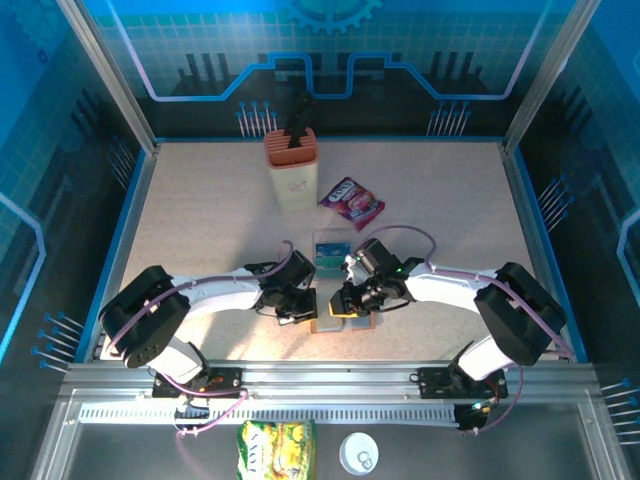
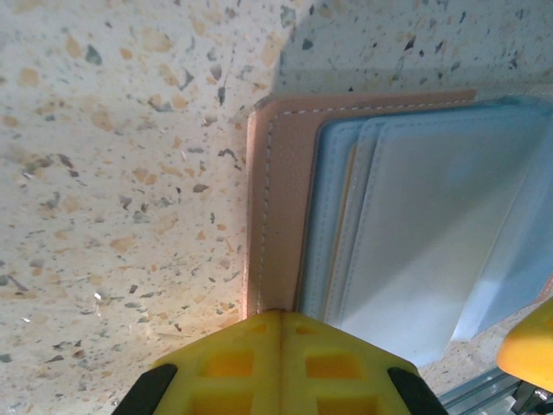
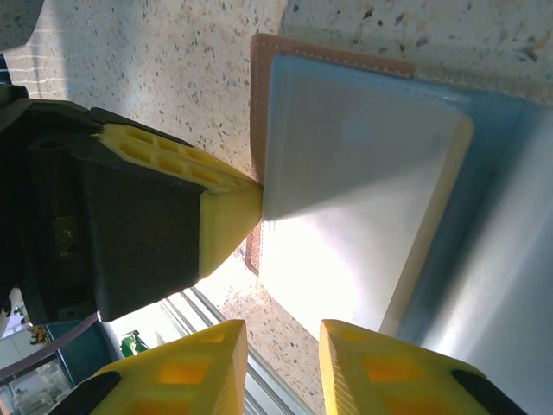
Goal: Take the credit cards out of the card holder
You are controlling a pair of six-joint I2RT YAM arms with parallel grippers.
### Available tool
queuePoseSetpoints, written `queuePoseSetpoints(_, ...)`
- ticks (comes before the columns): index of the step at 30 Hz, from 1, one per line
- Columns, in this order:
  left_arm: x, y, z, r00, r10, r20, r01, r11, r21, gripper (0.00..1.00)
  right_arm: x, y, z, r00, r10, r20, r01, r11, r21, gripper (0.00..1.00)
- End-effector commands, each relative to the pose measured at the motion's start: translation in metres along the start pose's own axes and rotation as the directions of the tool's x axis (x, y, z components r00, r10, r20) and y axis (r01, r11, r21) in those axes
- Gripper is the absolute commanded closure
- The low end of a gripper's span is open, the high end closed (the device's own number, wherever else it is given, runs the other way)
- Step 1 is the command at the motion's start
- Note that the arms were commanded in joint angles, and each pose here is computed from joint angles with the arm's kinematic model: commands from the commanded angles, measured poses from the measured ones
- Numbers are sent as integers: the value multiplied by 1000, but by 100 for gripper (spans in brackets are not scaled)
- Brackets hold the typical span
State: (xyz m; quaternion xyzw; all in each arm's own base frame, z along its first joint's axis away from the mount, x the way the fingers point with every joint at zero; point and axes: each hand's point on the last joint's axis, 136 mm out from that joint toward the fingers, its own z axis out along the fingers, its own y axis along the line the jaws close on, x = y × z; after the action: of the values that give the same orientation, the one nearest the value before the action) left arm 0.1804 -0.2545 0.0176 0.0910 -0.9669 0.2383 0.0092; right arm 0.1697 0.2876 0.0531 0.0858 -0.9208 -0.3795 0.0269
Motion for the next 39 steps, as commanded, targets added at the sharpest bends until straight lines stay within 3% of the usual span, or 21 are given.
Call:
queuePoseSetpoints(1, -4, 2, -1, 1000, 3, 6, -3, 999, -36, 100, 0, 5, 1, 999, -27, -24, 28, 1000, 10, 72)
queuePoseSetpoints(13, 7, 25, -2, 1000, -25, 5, 26, 998, -66, 100, 3, 5, 3, 999, -27, -27, 28, 1000, 7, 72)
queuePoseSetpoints(32, -3, 25, -3, 1000, -9, 28, 12, 994, -105, 100, -15, 7, 24, 997, -48, -60, 48, 999, 4, 72)
queuePoseSetpoints(39, -3, 29, -4, 1000, -11, 22, 14, 993, -118, 100, -9, -16, 21, 997, -32, -63, 39, 993, 108, 72)
